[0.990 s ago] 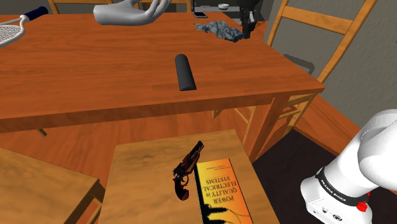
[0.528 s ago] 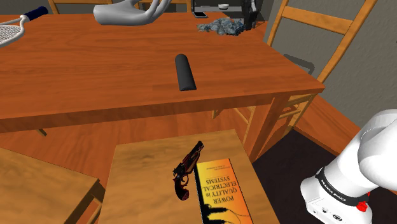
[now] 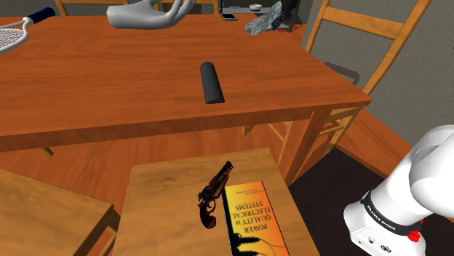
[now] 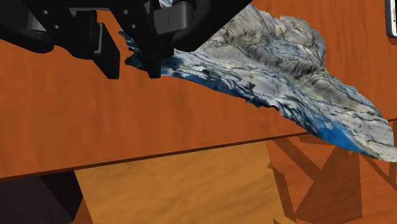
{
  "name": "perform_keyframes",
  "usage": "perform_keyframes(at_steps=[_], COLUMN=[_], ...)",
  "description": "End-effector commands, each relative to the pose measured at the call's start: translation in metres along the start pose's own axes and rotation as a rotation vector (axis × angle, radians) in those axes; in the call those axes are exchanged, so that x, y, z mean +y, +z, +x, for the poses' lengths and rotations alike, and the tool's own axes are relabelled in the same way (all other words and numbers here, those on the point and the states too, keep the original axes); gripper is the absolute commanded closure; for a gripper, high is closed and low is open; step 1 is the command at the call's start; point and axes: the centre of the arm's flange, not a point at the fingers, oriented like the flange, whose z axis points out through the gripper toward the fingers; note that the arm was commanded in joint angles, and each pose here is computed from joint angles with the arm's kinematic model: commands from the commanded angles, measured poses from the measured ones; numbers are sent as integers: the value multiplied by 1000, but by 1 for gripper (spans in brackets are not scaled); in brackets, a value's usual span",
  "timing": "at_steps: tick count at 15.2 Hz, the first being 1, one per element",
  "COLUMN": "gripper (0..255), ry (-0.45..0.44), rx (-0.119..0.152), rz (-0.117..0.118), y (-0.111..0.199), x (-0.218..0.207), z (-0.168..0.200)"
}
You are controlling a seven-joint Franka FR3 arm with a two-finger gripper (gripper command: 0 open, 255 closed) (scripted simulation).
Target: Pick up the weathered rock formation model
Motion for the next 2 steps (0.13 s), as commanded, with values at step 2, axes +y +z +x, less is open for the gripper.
perform_keyframes(at_steps=[2], gripper=[255], ry=[0], rx=[0], rz=[-1], y=[-6], x=[1], z=[-2])
